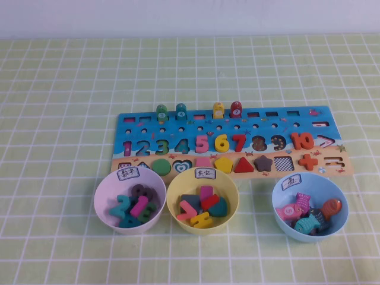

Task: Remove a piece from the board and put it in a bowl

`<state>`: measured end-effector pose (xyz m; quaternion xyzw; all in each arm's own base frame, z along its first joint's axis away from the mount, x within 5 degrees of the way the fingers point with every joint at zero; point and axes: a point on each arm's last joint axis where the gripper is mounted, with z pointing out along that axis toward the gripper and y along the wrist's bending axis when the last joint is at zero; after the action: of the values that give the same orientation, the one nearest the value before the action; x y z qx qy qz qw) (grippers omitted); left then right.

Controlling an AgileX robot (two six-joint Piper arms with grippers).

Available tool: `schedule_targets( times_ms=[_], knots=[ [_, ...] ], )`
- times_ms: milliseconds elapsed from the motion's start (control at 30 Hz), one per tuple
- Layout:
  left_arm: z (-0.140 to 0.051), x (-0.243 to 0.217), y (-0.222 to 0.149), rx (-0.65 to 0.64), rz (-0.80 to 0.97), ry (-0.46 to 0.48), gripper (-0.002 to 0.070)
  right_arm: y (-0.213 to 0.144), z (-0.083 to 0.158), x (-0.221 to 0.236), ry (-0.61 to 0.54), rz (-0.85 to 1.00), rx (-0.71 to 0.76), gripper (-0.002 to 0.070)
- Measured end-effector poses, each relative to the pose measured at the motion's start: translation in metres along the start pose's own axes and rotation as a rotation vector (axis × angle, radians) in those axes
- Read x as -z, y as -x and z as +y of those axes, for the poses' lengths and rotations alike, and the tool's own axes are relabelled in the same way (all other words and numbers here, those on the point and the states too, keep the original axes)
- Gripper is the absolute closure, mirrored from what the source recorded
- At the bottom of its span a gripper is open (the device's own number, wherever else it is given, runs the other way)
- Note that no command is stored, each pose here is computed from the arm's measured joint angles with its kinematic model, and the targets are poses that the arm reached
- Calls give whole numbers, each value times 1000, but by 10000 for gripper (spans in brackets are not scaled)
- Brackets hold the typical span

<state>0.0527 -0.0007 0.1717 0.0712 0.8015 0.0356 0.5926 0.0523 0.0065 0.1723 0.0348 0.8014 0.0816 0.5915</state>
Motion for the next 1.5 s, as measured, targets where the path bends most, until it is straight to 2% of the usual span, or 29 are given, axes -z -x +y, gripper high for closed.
schedule_targets(
  times_ms=[167,500,667,867,1067,1233,1500],
  knots=[
    [0,0,0,0,0,0,678,0,0,0,0,0,0,694],
    [-4,0,8,174,-90,-51,678,0,0,0,0,0,0,694],
    [-3,1,16,212,-167,-48,678,0,0,0,0,0,0,694],
    [2,5,31,440,-348,-56,678,0,0,0,0,0,0,694],
    [7,10,41,493,-478,-39,678,0,0,0,0,0,0,694],
    [7,10,42,512,-486,-42,678,0,0,0,0,0,0,694],
    [9,12,44,702,-517,-85,678,0,0,0,0,0,0,694]
  ],
)
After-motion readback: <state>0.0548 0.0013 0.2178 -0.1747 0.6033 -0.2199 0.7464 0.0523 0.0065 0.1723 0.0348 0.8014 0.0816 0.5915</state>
